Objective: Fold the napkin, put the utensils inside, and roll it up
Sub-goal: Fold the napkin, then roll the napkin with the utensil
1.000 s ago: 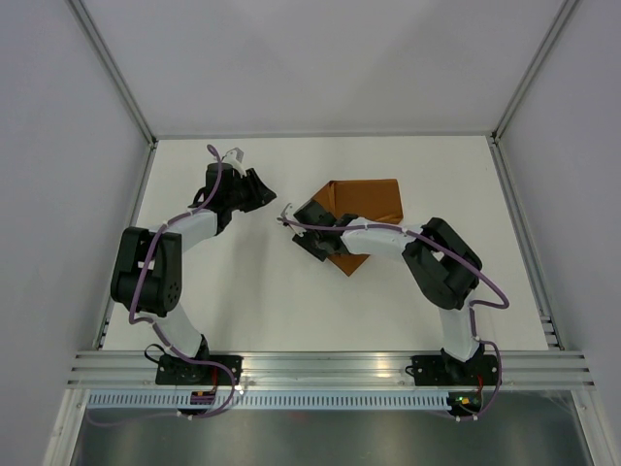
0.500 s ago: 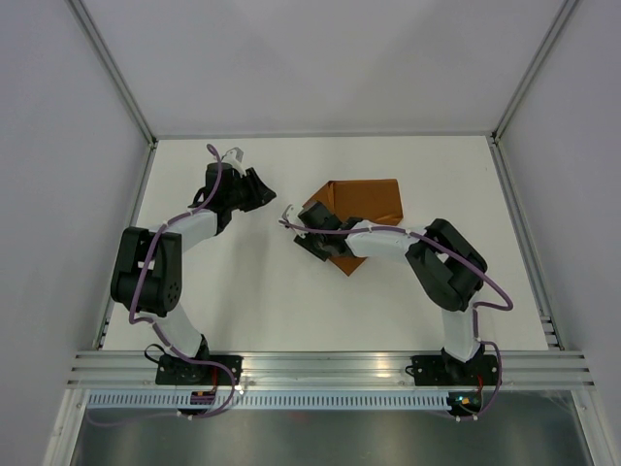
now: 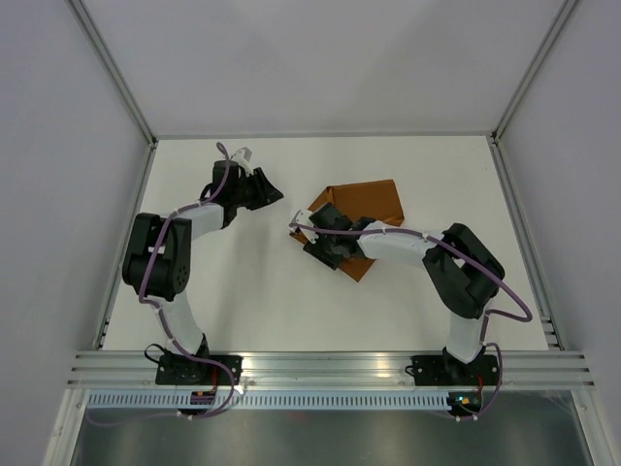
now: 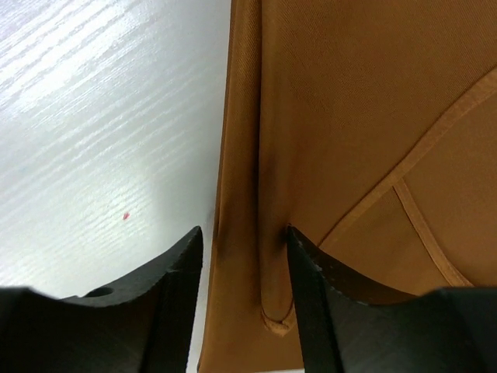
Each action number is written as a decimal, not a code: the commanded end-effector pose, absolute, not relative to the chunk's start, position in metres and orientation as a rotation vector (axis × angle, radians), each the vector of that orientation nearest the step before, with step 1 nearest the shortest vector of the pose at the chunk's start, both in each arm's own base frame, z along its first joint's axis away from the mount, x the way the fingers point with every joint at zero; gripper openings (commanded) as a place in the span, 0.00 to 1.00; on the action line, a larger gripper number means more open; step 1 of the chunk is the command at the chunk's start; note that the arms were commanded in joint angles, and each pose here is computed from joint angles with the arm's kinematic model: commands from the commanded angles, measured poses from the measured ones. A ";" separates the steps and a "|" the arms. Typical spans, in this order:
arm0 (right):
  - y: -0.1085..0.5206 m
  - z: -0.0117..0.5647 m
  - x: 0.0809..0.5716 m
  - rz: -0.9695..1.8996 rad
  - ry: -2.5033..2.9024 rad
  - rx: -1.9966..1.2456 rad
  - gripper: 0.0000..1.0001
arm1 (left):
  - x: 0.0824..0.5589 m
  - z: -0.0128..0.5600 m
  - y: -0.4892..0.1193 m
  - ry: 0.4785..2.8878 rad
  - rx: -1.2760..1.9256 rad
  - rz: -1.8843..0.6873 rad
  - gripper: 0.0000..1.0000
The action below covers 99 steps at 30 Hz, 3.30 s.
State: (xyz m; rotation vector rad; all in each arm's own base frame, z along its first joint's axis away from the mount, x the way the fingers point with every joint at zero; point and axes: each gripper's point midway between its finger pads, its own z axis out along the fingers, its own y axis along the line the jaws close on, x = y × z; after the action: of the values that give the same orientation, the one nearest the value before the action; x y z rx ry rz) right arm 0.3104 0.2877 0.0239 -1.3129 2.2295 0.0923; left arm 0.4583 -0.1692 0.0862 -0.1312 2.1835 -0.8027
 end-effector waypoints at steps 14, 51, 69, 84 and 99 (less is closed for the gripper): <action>0.149 0.089 0.363 -0.060 2.403 -0.752 0.43 | 0.485 0.063 -0.222 2.210 0.026 -0.886 0.42; 0.096 0.000 0.427 -0.097 2.630 -0.676 0.21 | 0.440 0.012 -0.222 2.379 -0.201 -0.686 0.33; 0.139 -0.006 0.481 0.008 2.577 -0.741 0.22 | 0.392 0.023 -0.215 2.346 -0.307 -0.674 0.33; 0.127 0.037 0.511 -0.098 2.464 -0.614 0.31 | 0.391 0.064 -0.212 2.272 -0.276 -0.653 0.34; 0.113 0.123 0.474 0.026 2.293 -0.655 0.48 | 0.422 0.143 -0.211 2.146 -0.181 -0.641 0.41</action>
State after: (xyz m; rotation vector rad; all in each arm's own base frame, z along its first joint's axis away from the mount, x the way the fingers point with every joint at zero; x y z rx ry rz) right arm 0.4824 0.1037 0.0885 -0.6044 2.3851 -0.0518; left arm 0.4127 -0.2162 0.1107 -0.2295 2.2025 -0.6595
